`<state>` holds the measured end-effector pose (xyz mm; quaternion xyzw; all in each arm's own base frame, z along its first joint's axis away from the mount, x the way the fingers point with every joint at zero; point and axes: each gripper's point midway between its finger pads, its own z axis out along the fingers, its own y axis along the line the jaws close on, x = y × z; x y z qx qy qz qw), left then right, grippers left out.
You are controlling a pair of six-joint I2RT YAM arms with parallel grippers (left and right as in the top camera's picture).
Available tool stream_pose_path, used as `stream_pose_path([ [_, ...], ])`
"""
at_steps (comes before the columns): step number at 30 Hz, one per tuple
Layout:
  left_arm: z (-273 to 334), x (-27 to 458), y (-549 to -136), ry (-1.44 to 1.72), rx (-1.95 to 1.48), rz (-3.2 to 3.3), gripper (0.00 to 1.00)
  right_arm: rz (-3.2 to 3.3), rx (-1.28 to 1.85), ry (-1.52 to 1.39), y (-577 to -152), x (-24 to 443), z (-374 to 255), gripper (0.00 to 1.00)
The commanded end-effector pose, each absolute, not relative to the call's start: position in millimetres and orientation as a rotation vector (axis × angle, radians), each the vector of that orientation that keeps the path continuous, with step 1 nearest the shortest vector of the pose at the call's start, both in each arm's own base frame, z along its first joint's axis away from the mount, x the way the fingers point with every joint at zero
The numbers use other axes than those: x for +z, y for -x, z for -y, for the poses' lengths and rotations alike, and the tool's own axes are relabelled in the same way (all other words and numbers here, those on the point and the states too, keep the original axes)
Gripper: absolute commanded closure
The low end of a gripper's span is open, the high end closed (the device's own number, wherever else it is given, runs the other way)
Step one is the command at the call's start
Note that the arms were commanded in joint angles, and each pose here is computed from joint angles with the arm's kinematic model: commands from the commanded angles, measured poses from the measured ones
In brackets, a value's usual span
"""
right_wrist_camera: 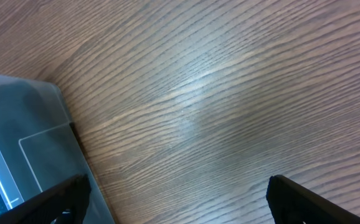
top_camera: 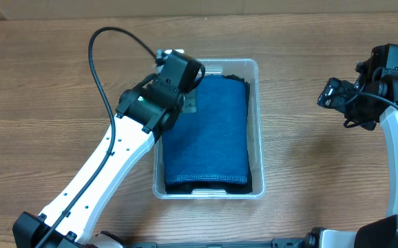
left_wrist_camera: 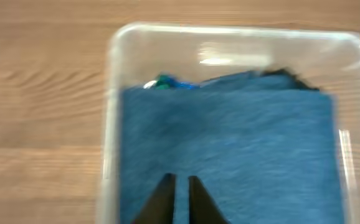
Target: Pack container
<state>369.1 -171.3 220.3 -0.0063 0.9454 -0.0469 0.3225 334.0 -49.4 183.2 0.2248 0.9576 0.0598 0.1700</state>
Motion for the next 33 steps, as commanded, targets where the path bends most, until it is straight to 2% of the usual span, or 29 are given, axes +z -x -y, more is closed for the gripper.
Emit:
stream_pose_path([
  [1, 195.2, 202.2, -378.5, -0.164, -0.172, -2.518, 0.96, -2.7, 0.157, -0.617, -336.0, 190.2, 49.8, 0.05],
  [4, 209.7, 149.0, -388.6, -0.253, -0.152, -2.62, 0.94, -2.701, 0.158, -0.617, -335.9, 190.1, 49.7, 0.05],
  [7, 215.7, 94.0, -397.0, -0.275, -0.105, -2.711, 0.64, -2.701, 0.157, -0.617, -335.7, 190.1, 49.7, 0.05],
  [8, 215.1, 84.5, -398.3, -0.292, -0.086, -2.724, 0.45, -2.701, 0.157, -0.618, -335.7, 190.1, 49.9, 0.05],
  [9, 213.7, 88.3, -400.3, -0.308, -0.084, -2.714, 0.42, -2.701, 0.157, -0.617, -335.9, 190.1, 49.9, 0.05],
  [11, 207.7, 124.2, -407.8, -0.277, -0.064, -2.654, 0.38, -2.697, 0.154, -0.594, -337.7, 190.9, 50.0, 0.05],
  [13, 188.7, 198.8, -415.5, -0.207, 0.016, -2.518, 0.31, -2.692, 0.166, -0.509, -343.0, 194.1, 43.3, 0.05],
  [14, 174.2, 238.6, -416.4, -0.156, 0.063, -2.437, 0.21, -2.685, 0.167, -0.438, -347.5, 197.9, 36.2, 0.05],
  [17, 146.3, 299.2, -413.8, -0.057, 0.065, -2.314, 0.03, -2.636, 0.165, -0.241, -364.0, 213.2, 13.0, 0.03],
  [20, 76.3, 335.6, -406.3, 0.204, 0.064, -2.244, 0.0, -2.469, 0.176, -0.086, -399.1, 243.7, -19.4, 0.0],
  [22, 27.8, 327.8, -408.2, 0.372, 0.078, -2.268, 0.0, -2.366, 0.189, -0.038, -418.0, 260.8, -30.9, 0.0],
  [25, -9.9, 315.8, -406.0, 0.477, 0.081, -2.31, 0.0, -2.205, 0.195, -0.018, -443.4, 290.7, -34.8, 0.0],
  [28, -30.0, 311.1, -399.5, 0.504, 0.111, -2.337, 0.0, -2.17, 0.219, -0.003, -440.3, 303.3, -38.2, 0.0],
  [33, -32.9, 327.9, -359.6, 0.496, 0.118, -2.336, 0.0, -2.197, 0.22, -0.1, -396.1, 321.0, -18.5, 0.0],
])
